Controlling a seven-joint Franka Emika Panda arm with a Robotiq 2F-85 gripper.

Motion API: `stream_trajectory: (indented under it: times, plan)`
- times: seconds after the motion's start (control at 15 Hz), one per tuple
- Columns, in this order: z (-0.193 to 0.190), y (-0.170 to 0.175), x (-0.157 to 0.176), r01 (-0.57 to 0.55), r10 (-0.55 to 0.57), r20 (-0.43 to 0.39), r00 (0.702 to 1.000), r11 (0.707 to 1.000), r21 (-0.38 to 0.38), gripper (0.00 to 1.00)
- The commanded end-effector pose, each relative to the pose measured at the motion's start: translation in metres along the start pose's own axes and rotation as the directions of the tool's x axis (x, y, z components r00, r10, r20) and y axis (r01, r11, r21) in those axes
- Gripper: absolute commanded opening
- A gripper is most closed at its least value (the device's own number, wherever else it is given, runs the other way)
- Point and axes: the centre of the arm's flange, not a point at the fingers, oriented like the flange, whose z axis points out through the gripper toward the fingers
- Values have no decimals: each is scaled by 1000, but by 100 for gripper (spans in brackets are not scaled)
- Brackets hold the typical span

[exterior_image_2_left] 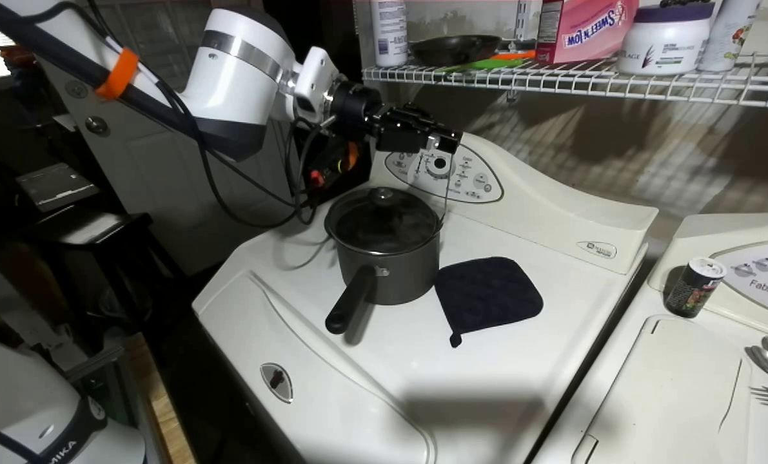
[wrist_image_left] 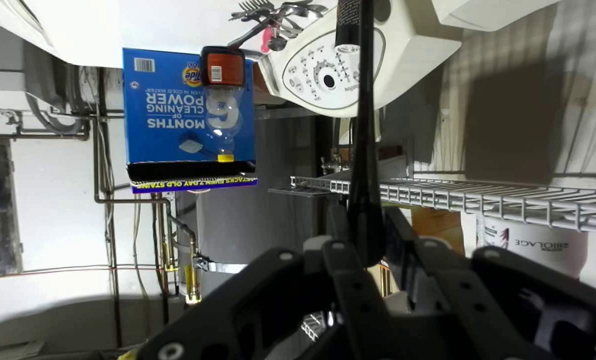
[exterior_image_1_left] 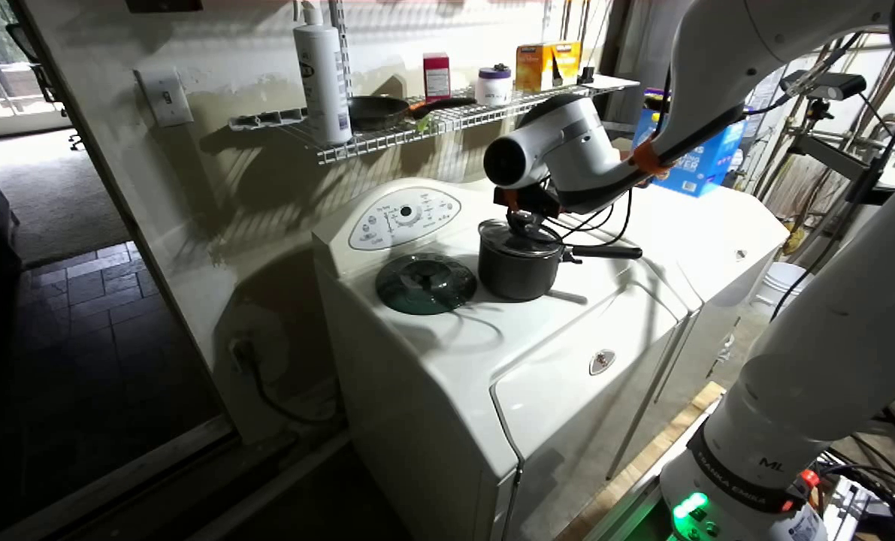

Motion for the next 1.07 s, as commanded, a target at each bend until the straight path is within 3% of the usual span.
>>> stream_trajectory:
  times: [0.0, 1.0]
  plan:
    - [-4, 4, -13, -16, 16, -54, 998, 1000, 6, 5]
    - [-14, 12, -27, -37, 38, -158, 987, 999, 5, 5]
